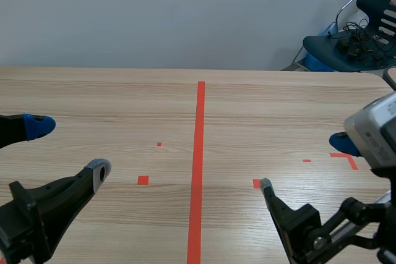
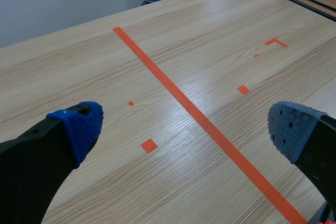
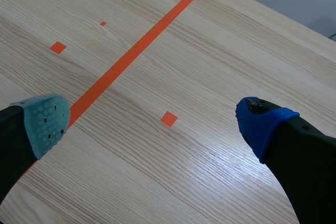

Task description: Do the leaf sorting experiment

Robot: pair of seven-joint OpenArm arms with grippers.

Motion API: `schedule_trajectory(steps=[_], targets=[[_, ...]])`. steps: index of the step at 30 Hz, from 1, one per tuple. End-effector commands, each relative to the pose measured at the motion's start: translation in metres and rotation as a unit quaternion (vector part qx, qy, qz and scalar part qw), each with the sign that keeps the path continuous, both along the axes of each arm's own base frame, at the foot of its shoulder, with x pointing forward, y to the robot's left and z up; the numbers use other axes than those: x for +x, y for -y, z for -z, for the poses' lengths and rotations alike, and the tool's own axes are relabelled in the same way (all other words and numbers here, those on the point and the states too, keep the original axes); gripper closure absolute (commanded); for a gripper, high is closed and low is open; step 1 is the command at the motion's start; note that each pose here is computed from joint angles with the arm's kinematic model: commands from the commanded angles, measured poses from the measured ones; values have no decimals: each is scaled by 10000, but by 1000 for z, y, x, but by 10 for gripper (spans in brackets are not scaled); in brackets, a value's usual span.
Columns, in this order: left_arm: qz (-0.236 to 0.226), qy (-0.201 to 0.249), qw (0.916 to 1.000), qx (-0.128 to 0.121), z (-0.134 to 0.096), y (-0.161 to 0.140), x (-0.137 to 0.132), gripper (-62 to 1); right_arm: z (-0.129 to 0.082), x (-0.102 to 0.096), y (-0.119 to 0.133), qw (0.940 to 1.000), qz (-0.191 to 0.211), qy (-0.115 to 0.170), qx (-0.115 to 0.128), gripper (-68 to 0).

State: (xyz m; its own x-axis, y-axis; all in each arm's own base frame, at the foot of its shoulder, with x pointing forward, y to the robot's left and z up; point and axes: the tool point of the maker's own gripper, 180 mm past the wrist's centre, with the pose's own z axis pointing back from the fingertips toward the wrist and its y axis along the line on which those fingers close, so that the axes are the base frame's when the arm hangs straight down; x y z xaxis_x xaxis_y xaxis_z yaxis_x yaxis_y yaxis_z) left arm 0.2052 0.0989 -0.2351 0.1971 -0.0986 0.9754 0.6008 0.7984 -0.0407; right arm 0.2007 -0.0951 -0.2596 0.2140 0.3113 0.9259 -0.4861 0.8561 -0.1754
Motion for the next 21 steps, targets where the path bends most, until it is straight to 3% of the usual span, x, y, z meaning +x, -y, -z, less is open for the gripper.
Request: schedule_trajectory(steps=[1, 21], targets=[[-22, 99, 9999, -71, -6, 0, 3, -623, -16, 6, -4, 9996, -65, 260, 73, -679], [-22, 99, 9999, -71, -6, 0, 3, -623, -8, 4, -1, 10000, -25, 68, -38, -679]])
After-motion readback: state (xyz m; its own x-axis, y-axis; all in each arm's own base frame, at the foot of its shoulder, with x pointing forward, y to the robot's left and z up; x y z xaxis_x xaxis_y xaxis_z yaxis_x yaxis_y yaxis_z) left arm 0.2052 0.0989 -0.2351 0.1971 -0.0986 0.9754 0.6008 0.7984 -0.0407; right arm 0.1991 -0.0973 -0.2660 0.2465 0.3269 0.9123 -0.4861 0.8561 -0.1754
